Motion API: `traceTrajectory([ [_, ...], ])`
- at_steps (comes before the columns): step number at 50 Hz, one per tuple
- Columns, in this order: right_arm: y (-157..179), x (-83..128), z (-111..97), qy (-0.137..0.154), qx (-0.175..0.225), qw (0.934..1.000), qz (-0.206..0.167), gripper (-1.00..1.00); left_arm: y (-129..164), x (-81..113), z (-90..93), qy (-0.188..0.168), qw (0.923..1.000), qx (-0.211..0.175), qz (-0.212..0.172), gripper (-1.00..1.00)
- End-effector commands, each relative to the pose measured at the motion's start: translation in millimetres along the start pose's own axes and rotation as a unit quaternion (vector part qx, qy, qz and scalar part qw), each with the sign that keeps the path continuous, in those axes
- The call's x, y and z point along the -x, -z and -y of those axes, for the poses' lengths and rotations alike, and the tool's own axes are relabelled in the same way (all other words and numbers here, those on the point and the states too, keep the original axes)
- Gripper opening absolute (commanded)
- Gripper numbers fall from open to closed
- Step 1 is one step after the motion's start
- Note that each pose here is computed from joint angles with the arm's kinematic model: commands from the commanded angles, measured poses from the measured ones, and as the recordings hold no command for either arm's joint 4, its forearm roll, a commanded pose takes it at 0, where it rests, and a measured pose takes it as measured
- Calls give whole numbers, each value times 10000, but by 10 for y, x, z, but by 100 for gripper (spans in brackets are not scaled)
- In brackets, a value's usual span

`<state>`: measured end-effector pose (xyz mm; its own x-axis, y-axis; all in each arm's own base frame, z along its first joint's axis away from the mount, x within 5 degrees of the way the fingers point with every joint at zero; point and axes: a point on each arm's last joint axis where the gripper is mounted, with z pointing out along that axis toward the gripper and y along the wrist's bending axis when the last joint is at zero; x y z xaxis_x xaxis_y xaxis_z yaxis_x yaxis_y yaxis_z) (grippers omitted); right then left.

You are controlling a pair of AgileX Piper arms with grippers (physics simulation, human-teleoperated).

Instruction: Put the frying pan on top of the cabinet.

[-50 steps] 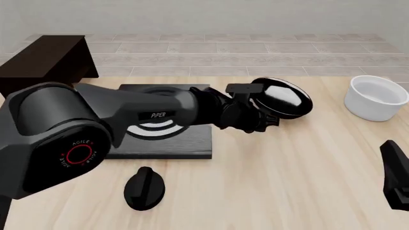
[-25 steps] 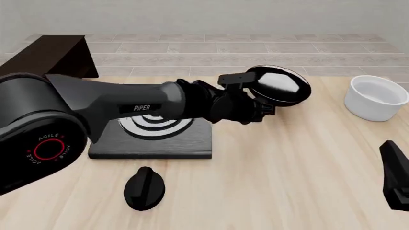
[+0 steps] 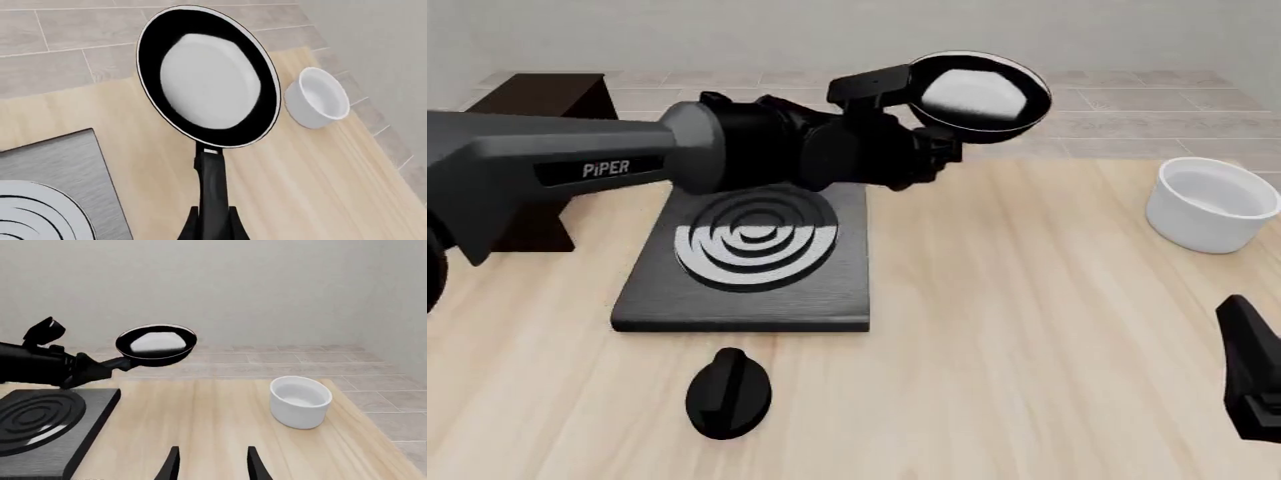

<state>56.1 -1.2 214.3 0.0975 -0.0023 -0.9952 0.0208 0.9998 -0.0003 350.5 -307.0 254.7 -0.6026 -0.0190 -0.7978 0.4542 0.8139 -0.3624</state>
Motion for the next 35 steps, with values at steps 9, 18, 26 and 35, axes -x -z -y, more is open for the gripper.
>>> traceTrajectory([
  [9,0,-2,-2,48,18,10000,-18,100,642,658,-354,-381,9948,361,876,-100],
  [18,0,-2,-3,54,26,10000,-16,100,990,896,-722,-237,9884,770,1284,-100],
  [26,0,-3,-4,76,35,10000,-19,100,1287,1020,-1092,-168,9801,1234,1547,-100],
  [35,0,-2,-5,82,42,10000,-21,100,1465,1064,-1281,-150,9754,1520,1592,-100],
])
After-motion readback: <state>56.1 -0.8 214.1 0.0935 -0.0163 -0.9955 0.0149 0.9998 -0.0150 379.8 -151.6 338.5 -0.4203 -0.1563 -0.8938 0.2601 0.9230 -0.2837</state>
